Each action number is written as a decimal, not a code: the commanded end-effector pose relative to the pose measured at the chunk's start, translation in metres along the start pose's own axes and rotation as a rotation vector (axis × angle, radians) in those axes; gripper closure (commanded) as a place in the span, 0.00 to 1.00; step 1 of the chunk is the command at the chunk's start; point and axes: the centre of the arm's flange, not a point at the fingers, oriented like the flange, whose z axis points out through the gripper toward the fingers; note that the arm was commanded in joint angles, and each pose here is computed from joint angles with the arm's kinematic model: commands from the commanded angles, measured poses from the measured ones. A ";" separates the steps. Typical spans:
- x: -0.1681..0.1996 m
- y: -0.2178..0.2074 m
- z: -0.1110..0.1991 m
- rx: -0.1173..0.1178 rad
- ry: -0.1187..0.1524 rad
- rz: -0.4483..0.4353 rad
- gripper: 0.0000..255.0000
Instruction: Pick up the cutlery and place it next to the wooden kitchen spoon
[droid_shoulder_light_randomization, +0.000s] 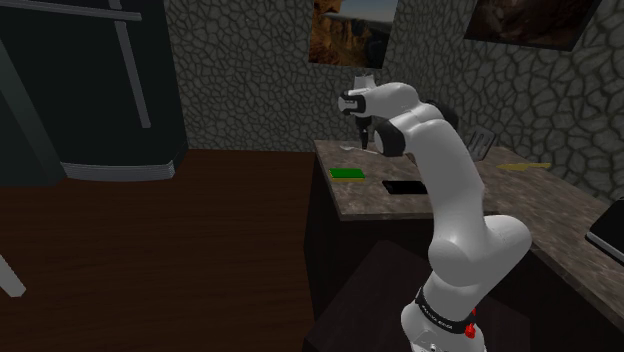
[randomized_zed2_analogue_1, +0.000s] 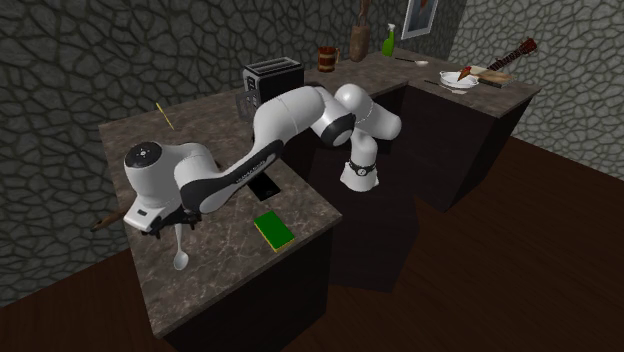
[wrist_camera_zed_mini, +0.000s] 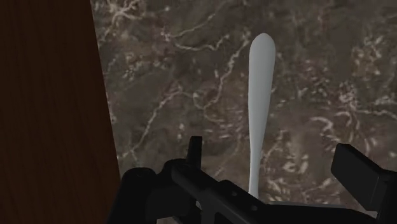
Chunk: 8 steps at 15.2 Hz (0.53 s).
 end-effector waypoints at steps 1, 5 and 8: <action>0.002 0.002 -0.024 0.000 0.000 0.000 0.00; 0.002 0.002 -0.035 0.000 0.000 0.000 0.00; 0.002 0.002 -0.035 0.000 0.000 0.000 0.00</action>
